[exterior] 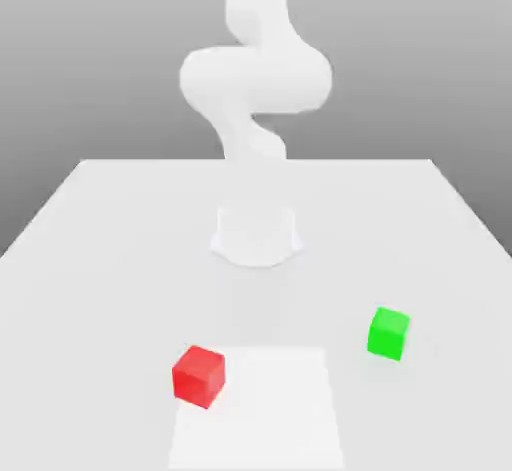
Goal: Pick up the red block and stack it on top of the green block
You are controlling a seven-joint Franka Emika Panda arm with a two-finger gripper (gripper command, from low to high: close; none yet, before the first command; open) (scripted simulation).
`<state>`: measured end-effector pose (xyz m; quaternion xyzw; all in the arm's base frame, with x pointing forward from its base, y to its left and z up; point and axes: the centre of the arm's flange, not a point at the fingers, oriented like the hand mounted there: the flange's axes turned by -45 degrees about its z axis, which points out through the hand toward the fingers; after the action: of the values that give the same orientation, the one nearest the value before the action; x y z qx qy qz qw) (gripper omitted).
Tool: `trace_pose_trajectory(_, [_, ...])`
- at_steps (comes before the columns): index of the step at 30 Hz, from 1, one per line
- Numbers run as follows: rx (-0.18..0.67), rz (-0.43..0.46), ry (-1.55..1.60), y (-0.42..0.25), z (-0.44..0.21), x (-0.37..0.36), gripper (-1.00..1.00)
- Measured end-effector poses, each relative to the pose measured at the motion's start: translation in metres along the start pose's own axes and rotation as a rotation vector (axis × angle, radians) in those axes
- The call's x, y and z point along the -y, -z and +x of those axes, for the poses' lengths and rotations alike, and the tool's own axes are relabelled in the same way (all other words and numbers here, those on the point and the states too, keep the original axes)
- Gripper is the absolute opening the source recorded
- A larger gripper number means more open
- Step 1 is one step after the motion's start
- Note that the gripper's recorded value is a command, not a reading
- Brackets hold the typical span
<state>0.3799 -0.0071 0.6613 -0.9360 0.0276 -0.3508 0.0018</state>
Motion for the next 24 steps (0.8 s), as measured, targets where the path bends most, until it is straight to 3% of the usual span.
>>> trace_pose_trajectory(10, [0.359,-0.083,-0.178,-0.223,-0.105,-0.043,0.00])
trace_pose_trajectory(19, [0.669,-0.154,-0.349,-0.336,-0.270,-0.076,0.00])
trace_pose_trajectory(24, [0.702,-0.161,-0.364,-0.375,-0.315,-0.078,0.00])
